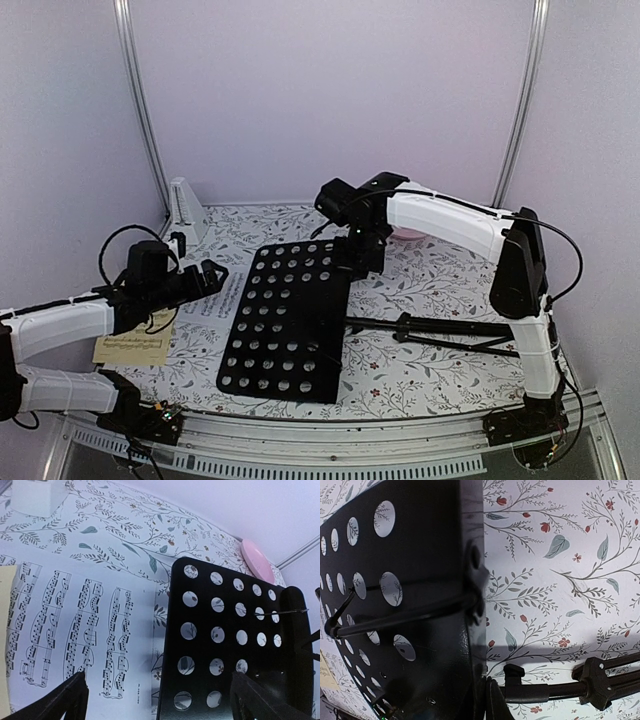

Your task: Set up the instrument practice props

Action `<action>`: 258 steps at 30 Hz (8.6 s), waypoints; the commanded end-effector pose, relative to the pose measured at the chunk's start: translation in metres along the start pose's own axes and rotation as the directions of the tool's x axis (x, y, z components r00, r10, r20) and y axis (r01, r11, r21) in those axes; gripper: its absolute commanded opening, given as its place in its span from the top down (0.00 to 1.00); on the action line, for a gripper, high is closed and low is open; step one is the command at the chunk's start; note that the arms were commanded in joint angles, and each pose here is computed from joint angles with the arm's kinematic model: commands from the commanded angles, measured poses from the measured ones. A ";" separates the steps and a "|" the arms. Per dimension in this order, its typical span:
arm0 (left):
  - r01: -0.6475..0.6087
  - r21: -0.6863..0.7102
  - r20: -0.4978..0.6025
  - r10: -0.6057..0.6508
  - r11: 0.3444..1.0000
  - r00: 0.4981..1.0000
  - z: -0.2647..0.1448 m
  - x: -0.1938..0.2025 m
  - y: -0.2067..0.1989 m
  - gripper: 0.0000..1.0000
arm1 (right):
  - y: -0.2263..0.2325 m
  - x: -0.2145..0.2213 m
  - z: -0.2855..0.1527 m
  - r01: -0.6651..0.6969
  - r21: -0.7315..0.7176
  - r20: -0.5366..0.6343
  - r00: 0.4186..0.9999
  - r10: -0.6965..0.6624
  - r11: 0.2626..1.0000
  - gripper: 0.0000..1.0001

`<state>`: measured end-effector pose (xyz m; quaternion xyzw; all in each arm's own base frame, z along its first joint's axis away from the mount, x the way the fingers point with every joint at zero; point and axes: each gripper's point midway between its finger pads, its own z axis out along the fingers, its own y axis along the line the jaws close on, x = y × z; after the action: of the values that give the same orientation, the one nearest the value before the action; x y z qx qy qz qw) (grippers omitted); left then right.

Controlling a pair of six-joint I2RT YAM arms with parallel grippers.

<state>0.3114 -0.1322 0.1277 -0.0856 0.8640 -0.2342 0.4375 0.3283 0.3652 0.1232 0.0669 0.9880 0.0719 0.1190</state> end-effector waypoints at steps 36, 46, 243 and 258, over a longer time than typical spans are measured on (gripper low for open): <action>-0.346 0.661 0.540 -0.102 0.666 0.836 -0.150 -0.030 -0.159 0.02 | -0.014 -0.129 -0.336 -0.039 -0.826 0.369 0.716 0.593 0.562 1.00; -0.230 0.667 0.513 -0.213 0.708 0.832 -0.139 -0.025 -0.168 0.07 | -0.022 -0.129 -0.356 -0.012 -0.839 0.390 0.684 0.617 0.543 1.00; -0.593 0.504 0.625 0.208 0.628 0.752 -0.112 -0.111 -0.237 0.25 | -0.071 -0.058 -0.270 0.873 -0.171 0.985 0.164 0.055 0.457 1.00; -0.673 0.596 0.562 0.371 0.439 0.739 -0.006 0.001 -0.325 0.32 | -0.043 -0.044 -0.276 0.894 -0.157 0.988 0.137 0.076 0.420 1.00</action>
<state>0.2893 -0.3854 0.2532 0.3267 0.6238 -0.3963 0.5892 0.3157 0.2782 0.2997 -0.2926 0.6620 0.3642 0.5861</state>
